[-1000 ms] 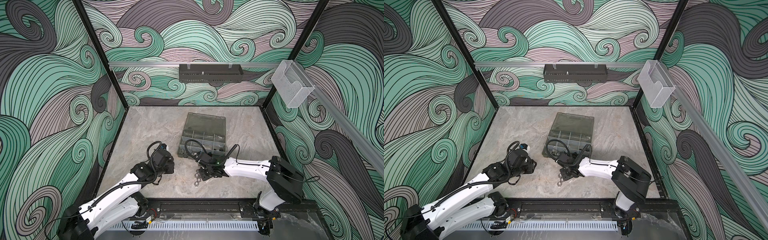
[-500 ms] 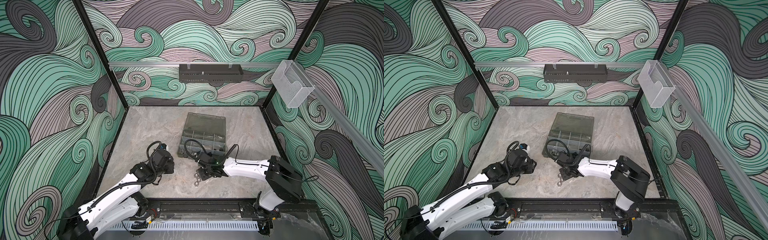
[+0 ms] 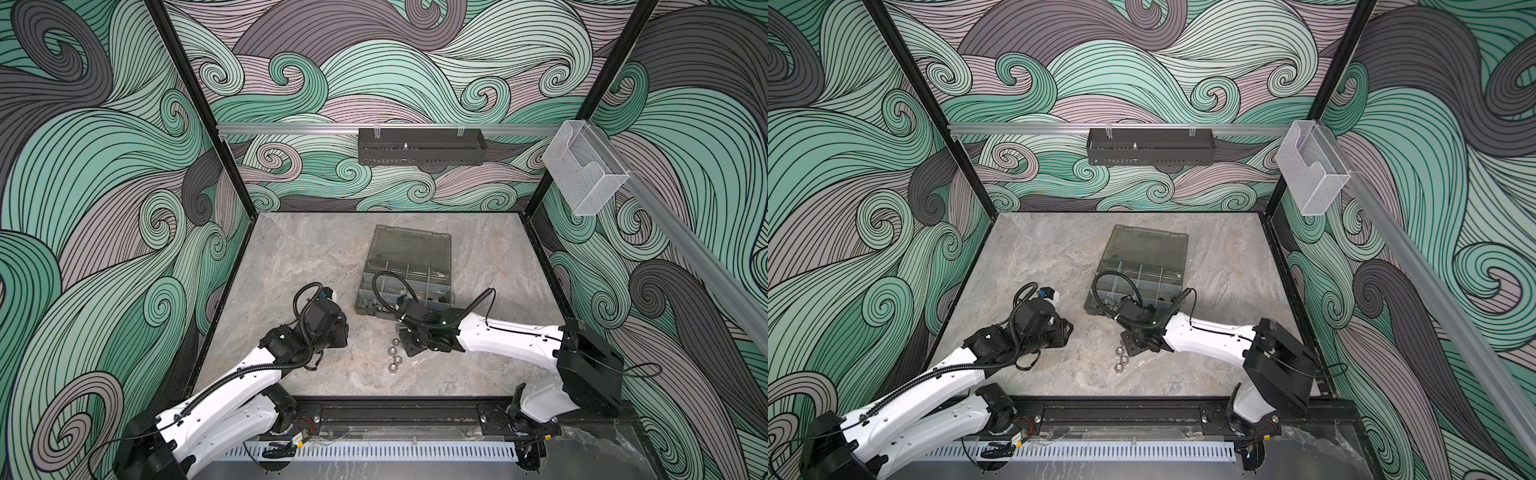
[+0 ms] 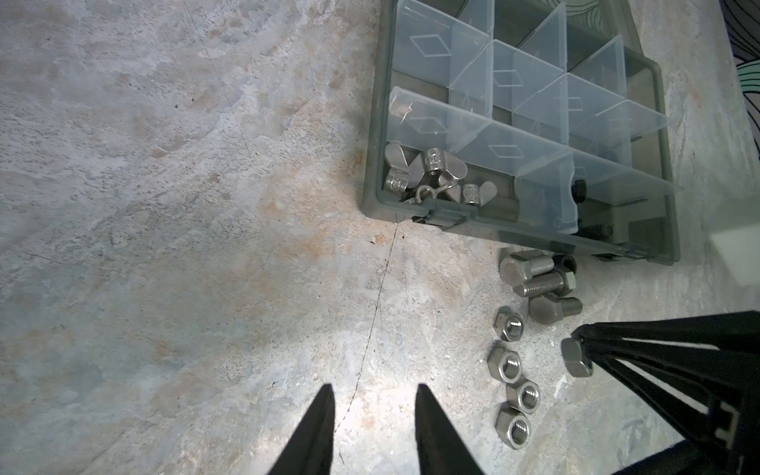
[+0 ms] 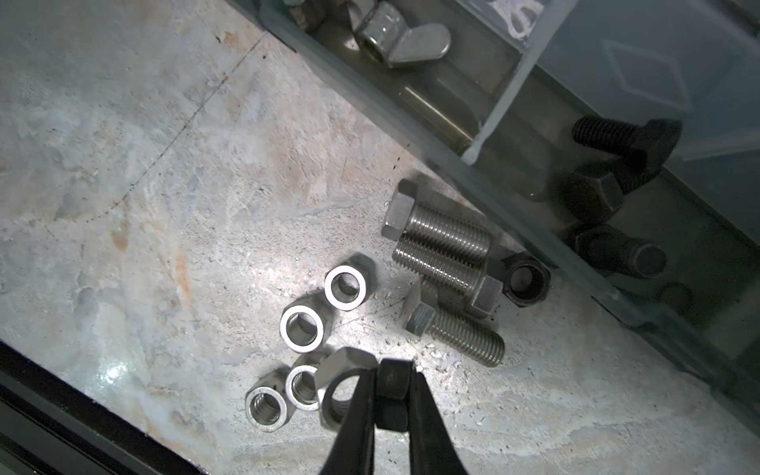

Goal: Sort the screws and nuts into containers
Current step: 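Lower the right gripper onto a black hex nut in the pile, close, then carry the black nut with the right gripper into the box compartment, release, then return the right gripper to the pile and close on another black nut, then carry the black nut with the right gripper into the same compartment, release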

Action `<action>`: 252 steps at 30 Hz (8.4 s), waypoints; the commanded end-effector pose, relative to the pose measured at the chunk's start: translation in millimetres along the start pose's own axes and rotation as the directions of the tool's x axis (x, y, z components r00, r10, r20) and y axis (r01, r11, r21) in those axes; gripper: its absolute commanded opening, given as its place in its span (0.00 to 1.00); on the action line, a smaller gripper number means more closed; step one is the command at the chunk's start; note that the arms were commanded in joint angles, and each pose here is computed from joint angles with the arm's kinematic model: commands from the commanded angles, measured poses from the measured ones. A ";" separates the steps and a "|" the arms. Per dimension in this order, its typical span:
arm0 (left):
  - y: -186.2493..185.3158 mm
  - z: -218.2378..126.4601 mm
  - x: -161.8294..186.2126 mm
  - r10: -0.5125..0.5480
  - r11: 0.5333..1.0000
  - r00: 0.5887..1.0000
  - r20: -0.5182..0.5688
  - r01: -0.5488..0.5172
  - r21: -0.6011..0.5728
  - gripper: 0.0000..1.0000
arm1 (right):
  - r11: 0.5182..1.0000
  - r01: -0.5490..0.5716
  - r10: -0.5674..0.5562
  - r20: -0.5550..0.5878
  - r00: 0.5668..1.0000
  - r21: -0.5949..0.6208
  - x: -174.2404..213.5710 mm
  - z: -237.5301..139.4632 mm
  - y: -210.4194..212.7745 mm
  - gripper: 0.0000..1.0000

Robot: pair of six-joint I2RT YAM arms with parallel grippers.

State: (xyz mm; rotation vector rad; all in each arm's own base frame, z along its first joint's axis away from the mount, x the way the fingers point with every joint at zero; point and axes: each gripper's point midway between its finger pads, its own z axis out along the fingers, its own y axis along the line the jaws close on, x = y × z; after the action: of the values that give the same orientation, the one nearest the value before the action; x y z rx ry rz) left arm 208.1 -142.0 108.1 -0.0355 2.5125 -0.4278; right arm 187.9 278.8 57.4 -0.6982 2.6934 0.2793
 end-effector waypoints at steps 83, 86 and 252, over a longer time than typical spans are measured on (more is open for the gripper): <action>5.2 -6.2 0.1 -0.026 1.000 1.000 0.013 0.026 -0.003 0.37 | 0.980 -0.128 0.109 0.123 0.986 0.153 -76.7 -37.3 -134.0 0.15; 4.4 -7.0 -0.3 -0.028 1.000 0.999 0.015 0.028 0.002 0.37 | 0.976 -0.150 0.131 0.130 0.983 0.158 -85.0 -35.5 -147.7 0.15; 11.4 -17.8 -0.4 -0.039 0.999 0.998 0.047 0.039 -0.004 0.37 | 0.970 -0.220 0.201 0.172 0.964 0.099 -93.7 -40.8 -152.0 0.42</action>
State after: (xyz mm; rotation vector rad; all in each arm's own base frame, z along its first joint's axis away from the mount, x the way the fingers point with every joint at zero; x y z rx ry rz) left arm 196.9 -131.3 112.4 -0.0594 2.4862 -0.4456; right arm 337.4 181.1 117.2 -0.3443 2.5807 0.2051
